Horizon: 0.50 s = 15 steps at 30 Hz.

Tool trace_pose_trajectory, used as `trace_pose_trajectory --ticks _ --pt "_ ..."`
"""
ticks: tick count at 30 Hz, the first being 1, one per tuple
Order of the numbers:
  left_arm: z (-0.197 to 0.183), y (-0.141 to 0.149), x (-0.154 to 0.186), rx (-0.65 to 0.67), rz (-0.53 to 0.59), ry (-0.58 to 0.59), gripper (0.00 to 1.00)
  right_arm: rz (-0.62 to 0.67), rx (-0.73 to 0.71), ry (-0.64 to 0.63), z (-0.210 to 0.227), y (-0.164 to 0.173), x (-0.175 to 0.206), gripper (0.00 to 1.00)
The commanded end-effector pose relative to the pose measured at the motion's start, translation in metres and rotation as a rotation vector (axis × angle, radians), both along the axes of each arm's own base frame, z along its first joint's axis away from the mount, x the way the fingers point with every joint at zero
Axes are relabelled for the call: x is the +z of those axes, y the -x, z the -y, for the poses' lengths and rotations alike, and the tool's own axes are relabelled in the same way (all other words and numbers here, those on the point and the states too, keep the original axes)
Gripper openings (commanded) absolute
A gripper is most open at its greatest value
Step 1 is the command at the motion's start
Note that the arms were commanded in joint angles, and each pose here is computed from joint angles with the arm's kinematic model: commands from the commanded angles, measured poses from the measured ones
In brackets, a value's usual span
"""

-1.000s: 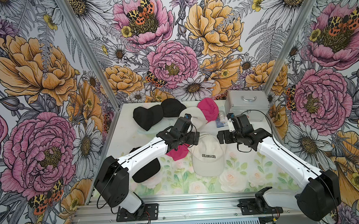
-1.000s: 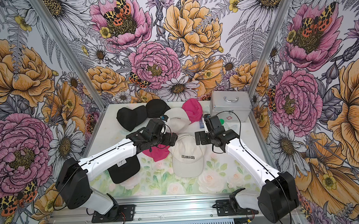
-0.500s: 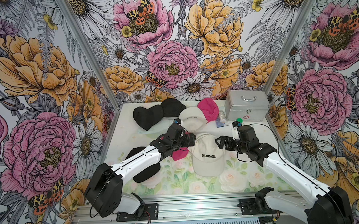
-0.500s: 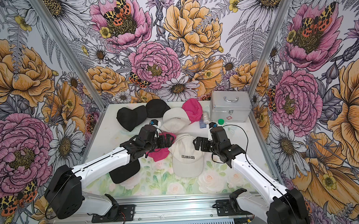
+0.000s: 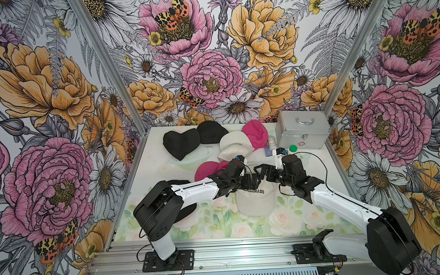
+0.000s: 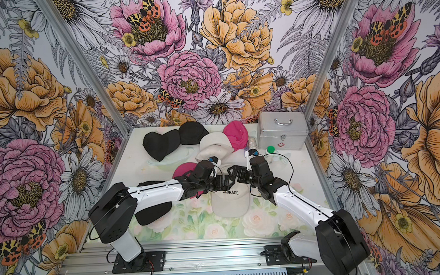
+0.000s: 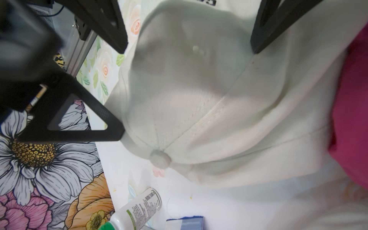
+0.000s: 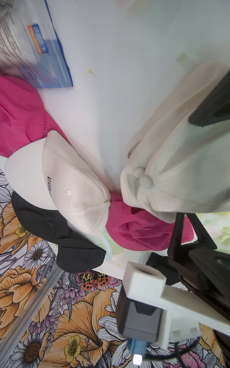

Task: Stack the baseball caps by color
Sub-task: Place the baseball cap on the baseball cap.

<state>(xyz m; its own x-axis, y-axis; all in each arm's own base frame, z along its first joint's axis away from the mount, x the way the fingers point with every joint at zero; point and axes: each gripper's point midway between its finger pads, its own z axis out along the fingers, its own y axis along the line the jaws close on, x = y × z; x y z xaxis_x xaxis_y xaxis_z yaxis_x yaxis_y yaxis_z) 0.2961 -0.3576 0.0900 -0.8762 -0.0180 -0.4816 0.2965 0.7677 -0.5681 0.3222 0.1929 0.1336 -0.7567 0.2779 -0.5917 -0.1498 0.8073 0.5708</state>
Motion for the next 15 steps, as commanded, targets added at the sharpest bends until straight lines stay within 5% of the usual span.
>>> trace_pose_trajectory --ticks 1,6,15 --pt "0.003 -0.013 -0.004 0.043 -0.011 0.09 0.99 -0.034 -0.017 0.022 0.001 0.0 -0.029 0.98" --pt "-0.007 -0.001 -0.018 0.061 -0.035 0.059 0.99 -0.061 -0.032 0.041 0.005 0.003 -0.046 0.97" --pt "-0.05 -0.028 0.051 0.191 0.106 0.143 0.99 0.105 -0.198 0.065 0.034 -0.012 0.007 0.99"
